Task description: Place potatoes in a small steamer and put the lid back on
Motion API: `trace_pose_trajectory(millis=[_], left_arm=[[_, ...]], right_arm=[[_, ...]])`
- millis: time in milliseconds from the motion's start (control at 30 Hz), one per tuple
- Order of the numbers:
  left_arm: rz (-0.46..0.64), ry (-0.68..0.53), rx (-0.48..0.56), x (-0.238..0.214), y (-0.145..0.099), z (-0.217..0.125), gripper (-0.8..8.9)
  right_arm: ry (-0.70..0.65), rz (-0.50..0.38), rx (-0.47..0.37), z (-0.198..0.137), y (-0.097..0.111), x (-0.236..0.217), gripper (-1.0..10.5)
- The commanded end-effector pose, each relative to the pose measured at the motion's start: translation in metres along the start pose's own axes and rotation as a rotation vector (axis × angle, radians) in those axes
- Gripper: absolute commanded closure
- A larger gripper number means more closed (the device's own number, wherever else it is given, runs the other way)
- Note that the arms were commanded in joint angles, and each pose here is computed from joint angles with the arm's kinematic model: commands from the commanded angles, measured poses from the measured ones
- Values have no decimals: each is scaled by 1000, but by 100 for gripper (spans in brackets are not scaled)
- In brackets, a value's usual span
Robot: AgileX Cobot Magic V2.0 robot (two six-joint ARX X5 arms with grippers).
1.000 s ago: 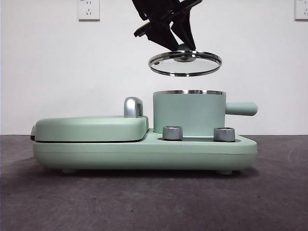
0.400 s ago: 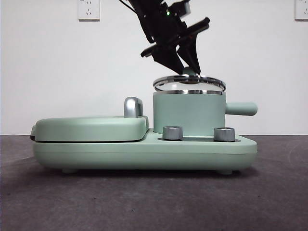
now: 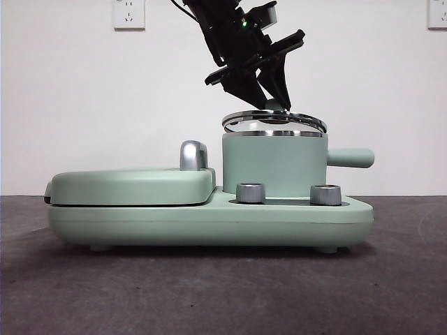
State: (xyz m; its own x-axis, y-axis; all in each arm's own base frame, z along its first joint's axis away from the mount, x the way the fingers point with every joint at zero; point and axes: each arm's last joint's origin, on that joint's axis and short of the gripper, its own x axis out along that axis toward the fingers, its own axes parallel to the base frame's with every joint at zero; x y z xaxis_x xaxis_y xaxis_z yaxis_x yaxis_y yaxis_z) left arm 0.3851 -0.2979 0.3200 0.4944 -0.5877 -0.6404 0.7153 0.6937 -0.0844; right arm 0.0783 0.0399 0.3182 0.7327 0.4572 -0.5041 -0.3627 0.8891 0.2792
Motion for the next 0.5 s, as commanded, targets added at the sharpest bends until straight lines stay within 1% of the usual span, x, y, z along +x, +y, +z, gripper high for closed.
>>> trace_pose_trajectory(millis=[33, 500], left_arm=[[-9, -51, 20, 0, -4, 9, 805], [-12, -53, 20, -2, -6, 10, 805]], right_arm=[[-12, 7, 5, 2, 1, -1, 507], [-19, 9, 5, 3, 1, -1, 507]])
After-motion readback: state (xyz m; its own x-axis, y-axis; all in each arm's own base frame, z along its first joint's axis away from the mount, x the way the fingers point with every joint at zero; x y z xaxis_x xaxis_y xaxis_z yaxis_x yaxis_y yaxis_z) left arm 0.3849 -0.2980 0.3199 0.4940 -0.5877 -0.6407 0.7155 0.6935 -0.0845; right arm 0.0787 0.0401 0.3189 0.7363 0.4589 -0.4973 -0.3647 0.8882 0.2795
